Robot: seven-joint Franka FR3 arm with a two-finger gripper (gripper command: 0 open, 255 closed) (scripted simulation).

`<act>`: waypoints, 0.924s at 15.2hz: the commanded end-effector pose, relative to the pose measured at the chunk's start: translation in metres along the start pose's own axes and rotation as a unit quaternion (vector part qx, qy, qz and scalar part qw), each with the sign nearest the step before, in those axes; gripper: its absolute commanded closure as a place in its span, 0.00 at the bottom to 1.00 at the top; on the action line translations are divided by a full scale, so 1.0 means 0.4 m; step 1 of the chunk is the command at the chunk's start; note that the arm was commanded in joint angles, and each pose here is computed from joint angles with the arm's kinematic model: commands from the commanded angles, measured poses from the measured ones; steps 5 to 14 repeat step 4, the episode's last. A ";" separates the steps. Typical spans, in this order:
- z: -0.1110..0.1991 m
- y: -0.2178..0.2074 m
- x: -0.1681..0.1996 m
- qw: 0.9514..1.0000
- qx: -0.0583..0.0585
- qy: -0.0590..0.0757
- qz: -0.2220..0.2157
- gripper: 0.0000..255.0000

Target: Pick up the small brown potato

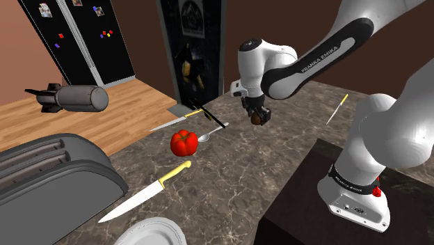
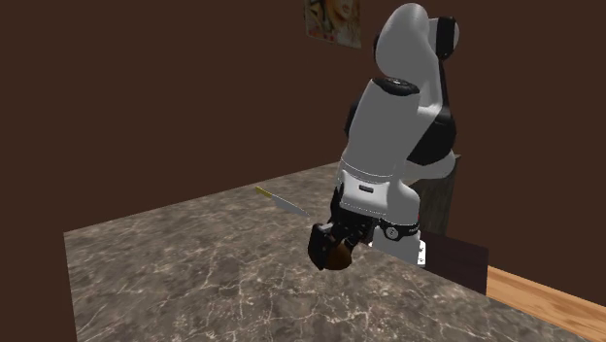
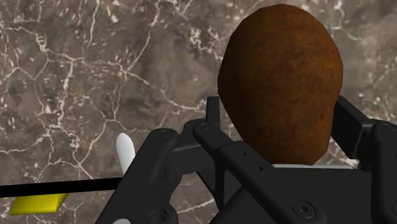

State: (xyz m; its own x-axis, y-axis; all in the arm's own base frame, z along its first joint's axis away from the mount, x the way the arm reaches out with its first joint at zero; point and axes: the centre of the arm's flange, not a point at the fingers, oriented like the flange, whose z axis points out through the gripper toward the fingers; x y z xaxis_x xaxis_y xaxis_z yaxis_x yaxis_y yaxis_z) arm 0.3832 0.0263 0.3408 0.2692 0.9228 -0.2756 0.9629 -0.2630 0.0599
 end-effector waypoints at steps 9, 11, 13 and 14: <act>-0.040 0.002 -0.012 1.000 0.000 0.000 0.000 1.00; -0.040 0.002 -0.012 1.000 0.000 0.000 0.000 1.00; -0.040 0.002 -0.012 1.000 0.000 0.000 0.000 1.00; -0.040 0.002 -0.012 1.000 0.000 0.000 0.000 1.00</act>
